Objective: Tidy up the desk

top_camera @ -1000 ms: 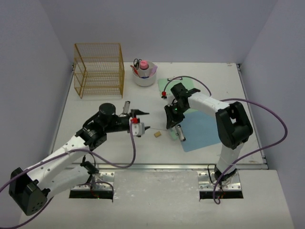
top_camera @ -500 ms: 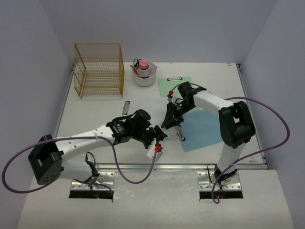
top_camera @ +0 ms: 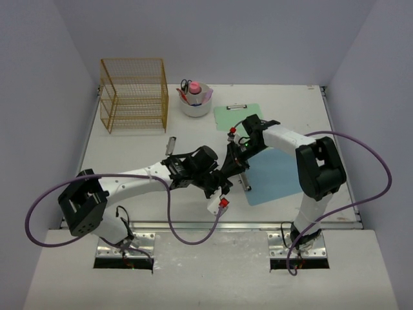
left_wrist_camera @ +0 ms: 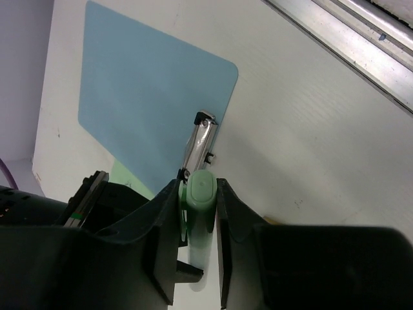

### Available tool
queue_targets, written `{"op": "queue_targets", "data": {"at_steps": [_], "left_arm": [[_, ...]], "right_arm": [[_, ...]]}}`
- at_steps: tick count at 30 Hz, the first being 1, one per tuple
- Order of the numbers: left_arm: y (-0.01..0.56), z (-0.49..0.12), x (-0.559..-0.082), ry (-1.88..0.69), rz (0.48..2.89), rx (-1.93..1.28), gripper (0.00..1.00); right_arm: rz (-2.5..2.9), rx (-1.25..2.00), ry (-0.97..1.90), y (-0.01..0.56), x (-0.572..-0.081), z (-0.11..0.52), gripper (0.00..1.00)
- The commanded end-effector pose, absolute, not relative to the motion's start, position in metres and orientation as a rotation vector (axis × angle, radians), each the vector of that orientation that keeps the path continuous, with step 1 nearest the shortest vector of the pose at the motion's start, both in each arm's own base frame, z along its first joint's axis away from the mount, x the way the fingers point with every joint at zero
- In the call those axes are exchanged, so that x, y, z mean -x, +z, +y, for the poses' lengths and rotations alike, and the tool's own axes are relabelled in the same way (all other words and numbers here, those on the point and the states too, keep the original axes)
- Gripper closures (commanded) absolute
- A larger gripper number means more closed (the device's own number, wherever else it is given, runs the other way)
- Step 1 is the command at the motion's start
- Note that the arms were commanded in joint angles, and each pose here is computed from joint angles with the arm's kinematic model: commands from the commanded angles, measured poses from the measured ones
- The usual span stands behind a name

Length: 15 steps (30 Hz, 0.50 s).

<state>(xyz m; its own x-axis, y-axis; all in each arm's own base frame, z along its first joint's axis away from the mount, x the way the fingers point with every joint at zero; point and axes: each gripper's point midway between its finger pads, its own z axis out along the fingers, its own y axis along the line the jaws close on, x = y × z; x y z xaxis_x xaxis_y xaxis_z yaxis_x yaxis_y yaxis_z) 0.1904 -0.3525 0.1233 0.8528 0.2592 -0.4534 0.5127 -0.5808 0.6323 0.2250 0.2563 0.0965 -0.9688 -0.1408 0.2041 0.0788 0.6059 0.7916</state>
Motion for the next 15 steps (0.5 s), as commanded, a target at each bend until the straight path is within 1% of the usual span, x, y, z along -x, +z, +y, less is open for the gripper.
{"op": "queue_targets", "data": {"at_steps": [1, 3, 5, 8, 10, 12, 13, 15], "left_arm": [[0.158, -0.370, -0.205, -0.394, 0.578, -2.071, 1.00], [0.183, -0.378, -0.217, -0.458, 0.687, -1.959, 1.00], [0.211, -0.387, -0.244, -0.514, 0.817, -1.816, 1.00], [0.238, -0.393, -0.293, -0.573, 1.003, -1.631, 1.00], [0.261, -0.392, -0.352, -0.571, 1.140, -1.448, 1.00], [0.269, -0.399, -0.392, -0.611, 1.236, -1.332, 1.00], [0.274, -0.392, -0.416, -0.594, 1.263, -1.283, 1.00], [0.276, -0.392, -0.457, -0.554, 1.301, -1.193, 1.00]], "right_arm": [[-2.585, -0.143, -1.389, 0.117, -0.232, 0.254, 0.44], [-2.647, -0.158, -1.432, 0.126, -0.257, 0.245, 0.21], [-2.798, -0.089, -1.462, 0.139, -0.304, 0.213, 0.05], [-3.027, -0.050, -1.433, 0.154, -0.352, 0.173, 0.01], [-3.167, -0.024, -1.429, 0.169, -0.378, 0.145, 0.01], [-3.216, -0.004, -1.430, 0.174, -0.384, 0.133, 0.01], [-3.263, 0.038, -1.426, 0.179, -0.388, 0.117, 0.01], [-3.272, 0.074, -1.410, 0.171, -0.382, 0.108, 0.01]]}}
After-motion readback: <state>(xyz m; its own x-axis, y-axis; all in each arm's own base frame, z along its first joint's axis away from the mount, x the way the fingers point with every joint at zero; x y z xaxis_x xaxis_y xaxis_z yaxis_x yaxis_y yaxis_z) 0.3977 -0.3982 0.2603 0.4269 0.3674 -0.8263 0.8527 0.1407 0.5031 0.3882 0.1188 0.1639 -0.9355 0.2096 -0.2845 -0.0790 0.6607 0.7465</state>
